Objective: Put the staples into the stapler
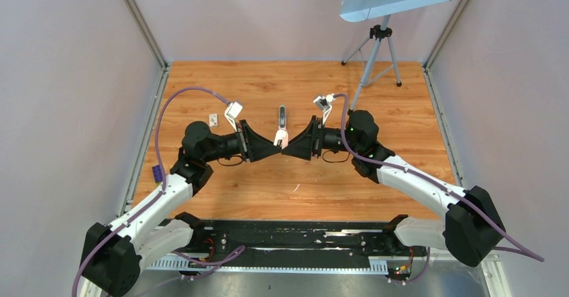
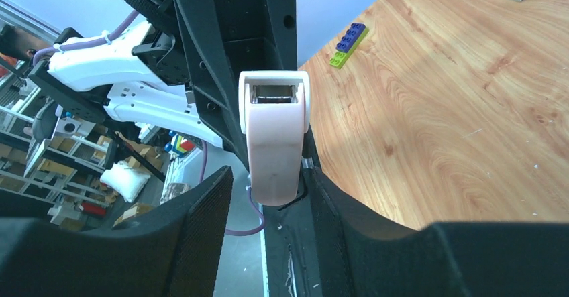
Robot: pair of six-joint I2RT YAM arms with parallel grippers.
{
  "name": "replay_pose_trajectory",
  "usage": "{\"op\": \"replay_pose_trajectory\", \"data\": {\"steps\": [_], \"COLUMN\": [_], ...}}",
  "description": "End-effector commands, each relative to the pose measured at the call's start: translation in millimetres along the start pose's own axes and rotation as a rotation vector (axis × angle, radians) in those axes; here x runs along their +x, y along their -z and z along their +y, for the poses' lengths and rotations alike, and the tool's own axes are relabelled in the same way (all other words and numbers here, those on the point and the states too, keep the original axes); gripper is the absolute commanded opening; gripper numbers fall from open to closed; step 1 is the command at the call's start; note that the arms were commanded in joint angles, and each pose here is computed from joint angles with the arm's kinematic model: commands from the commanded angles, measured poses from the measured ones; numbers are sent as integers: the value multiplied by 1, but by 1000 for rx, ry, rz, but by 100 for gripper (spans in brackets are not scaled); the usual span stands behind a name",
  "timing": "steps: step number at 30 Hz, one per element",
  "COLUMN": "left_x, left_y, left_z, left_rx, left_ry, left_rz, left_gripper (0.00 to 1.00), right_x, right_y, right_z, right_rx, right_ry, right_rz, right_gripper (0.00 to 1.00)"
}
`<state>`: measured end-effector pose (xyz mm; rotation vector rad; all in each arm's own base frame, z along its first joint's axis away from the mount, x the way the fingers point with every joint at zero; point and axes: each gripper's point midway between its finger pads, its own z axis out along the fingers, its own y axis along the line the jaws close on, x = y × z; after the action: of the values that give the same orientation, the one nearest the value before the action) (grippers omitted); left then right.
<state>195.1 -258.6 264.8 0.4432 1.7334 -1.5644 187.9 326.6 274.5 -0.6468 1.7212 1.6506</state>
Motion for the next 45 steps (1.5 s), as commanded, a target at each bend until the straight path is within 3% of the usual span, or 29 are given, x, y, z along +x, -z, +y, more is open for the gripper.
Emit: {"op": "replay_pose_trajectory", "data": {"steps": [1, 10, 15, 20, 27, 36, 45], "left_x": [-3, -1, 11, 11, 25, 16, 30], "left_y": [3, 5, 20, 27, 28, 27, 26], "left_z": [5, 5, 31, 34, 42, 55, 65], "left_rx": [-29, -43, -190, -208, -199, -169, -86], "left_ry": [-46, -62, -202, -330, -382, -685, -768], "left_rz": [-30, -18, 50, 82, 197, 253, 396], "left_gripper": [0, 0, 0, 0, 0, 0, 0], "right_x": [2, 5, 6, 13, 22, 34, 43], "right_y": [-8, -8, 0, 6, 18, 37, 38], "right_z": [-1, -2, 0, -2, 4, 4, 3], "right_rx": [18, 18, 20, 23, 11, 52, 26], "right_ry": [8, 31, 86, 103, 130, 245, 227], "right_rz": [-20, -21, 17, 75, 140, 258, 335], "right_gripper": [47, 15, 6, 2, 0, 0, 0]}}
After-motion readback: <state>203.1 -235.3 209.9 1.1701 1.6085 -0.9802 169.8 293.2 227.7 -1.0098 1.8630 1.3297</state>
